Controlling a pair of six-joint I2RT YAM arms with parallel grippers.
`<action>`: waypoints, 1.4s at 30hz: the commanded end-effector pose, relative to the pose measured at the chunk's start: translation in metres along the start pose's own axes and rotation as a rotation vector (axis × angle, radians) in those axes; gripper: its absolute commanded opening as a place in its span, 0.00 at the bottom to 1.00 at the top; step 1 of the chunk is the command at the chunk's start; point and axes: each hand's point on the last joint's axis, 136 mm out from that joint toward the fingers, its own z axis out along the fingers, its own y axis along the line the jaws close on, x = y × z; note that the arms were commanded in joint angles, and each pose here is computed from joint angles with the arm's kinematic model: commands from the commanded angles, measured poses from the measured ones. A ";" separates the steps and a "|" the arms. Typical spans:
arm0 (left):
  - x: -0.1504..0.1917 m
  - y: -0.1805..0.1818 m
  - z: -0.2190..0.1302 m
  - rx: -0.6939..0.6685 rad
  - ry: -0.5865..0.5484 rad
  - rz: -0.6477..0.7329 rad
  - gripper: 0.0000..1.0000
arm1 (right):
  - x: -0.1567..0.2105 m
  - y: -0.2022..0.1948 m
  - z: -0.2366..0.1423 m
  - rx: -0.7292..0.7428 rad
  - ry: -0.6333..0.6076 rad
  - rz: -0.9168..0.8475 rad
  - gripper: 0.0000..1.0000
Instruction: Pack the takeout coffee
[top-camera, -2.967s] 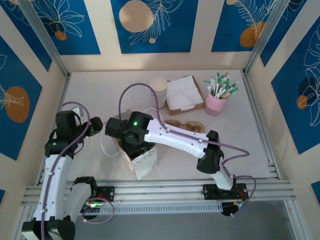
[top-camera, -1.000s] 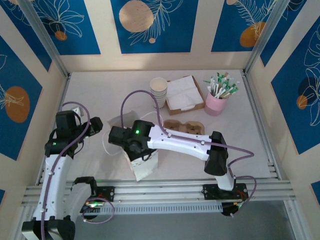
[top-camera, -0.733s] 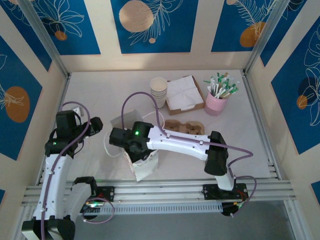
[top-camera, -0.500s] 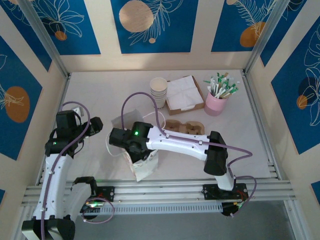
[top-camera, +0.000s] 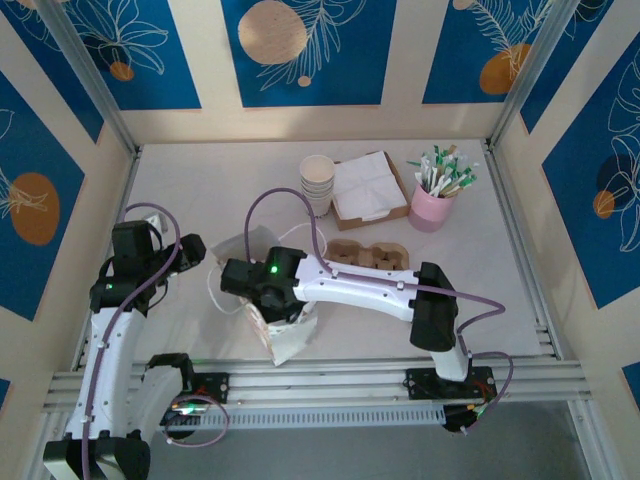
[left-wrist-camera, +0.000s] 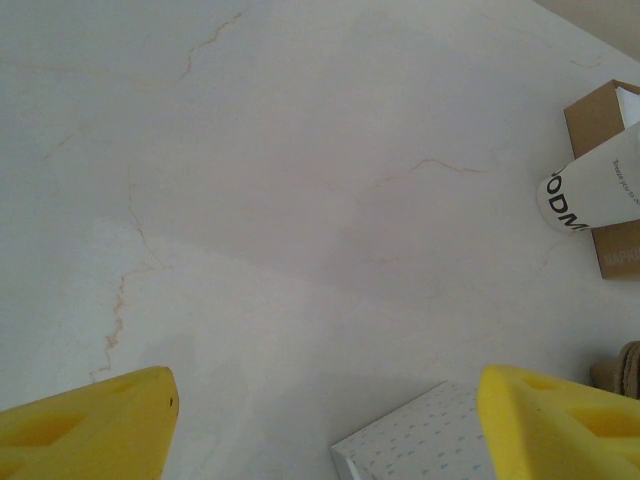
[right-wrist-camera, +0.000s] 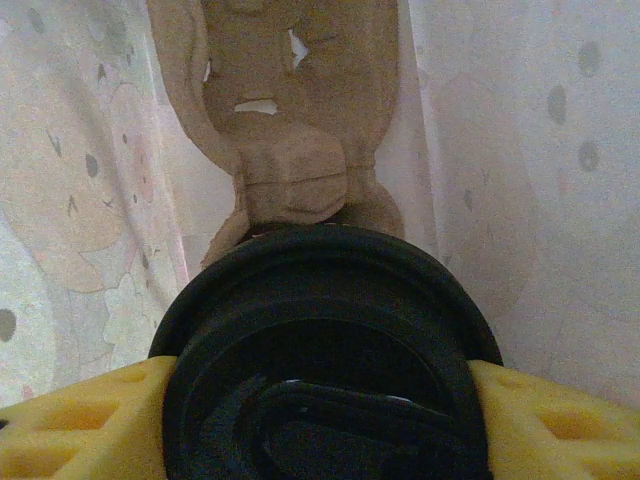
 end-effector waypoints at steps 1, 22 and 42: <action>0.000 0.005 0.001 -0.014 -0.003 -0.010 0.78 | 0.036 0.009 0.043 0.012 0.189 0.012 0.56; 0.001 0.006 0.002 -0.020 0.001 -0.010 0.78 | 0.046 0.013 0.073 0.001 0.242 0.014 0.57; 0.002 0.005 0.003 -0.016 0.006 -0.010 0.78 | -0.015 0.009 -0.040 -0.077 -0.037 -0.007 0.86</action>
